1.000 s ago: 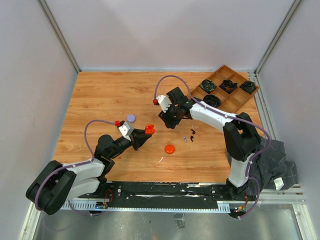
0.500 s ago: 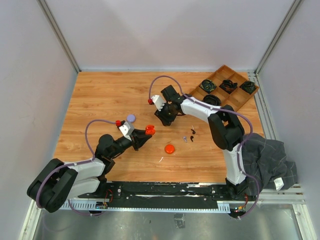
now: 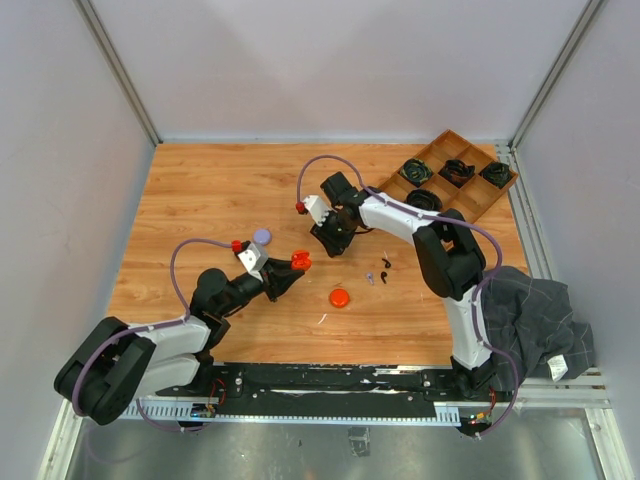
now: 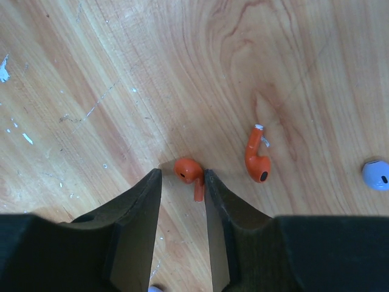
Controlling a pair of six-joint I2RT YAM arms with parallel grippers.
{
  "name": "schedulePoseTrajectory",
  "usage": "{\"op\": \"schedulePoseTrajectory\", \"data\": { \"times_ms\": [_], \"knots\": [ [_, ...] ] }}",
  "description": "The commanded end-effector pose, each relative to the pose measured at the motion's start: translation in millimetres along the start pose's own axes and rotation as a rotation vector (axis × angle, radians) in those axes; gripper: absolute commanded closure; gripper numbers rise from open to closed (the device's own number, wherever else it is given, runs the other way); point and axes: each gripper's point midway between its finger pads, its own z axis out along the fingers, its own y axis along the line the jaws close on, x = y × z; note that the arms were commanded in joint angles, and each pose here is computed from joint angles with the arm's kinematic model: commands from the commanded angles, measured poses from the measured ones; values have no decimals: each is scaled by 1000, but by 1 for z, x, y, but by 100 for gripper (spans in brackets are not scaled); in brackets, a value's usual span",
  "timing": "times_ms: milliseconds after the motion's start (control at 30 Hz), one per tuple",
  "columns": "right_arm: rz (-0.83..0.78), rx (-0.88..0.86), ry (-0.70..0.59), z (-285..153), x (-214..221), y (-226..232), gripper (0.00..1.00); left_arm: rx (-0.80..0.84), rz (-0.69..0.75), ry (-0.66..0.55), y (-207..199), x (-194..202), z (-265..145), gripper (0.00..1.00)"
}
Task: Insert the wireless bluetooth earbuds into the charging case
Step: Pick up the earbud from the center of the board.
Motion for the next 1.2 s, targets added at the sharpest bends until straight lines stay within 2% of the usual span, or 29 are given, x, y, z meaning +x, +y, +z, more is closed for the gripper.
{"op": "schedulePoseTrajectory", "data": {
  "times_ms": [0,300,467,733,967,1033,1167],
  "knots": [
    [45,-29,72,5,17,4,65,17,21,-53,0,-18,6,100],
    [106,29,116,17,22,-5,67,17,14,-48,0,-16,7,100],
    [131,67,146,17,26,-10,75,20,11,-45,0,-15,7,100],
    [196,146,200,-6,43,-10,80,24,6,-45,-1,-16,8,100],
    [343,212,285,-22,75,1,82,27,2,-42,-1,-15,8,100],
    [374,220,292,-23,82,5,83,32,-1,-44,-2,-16,9,100],
    [399,239,252,-27,84,7,89,39,-1,-47,-3,-16,9,100]
  ]
}}
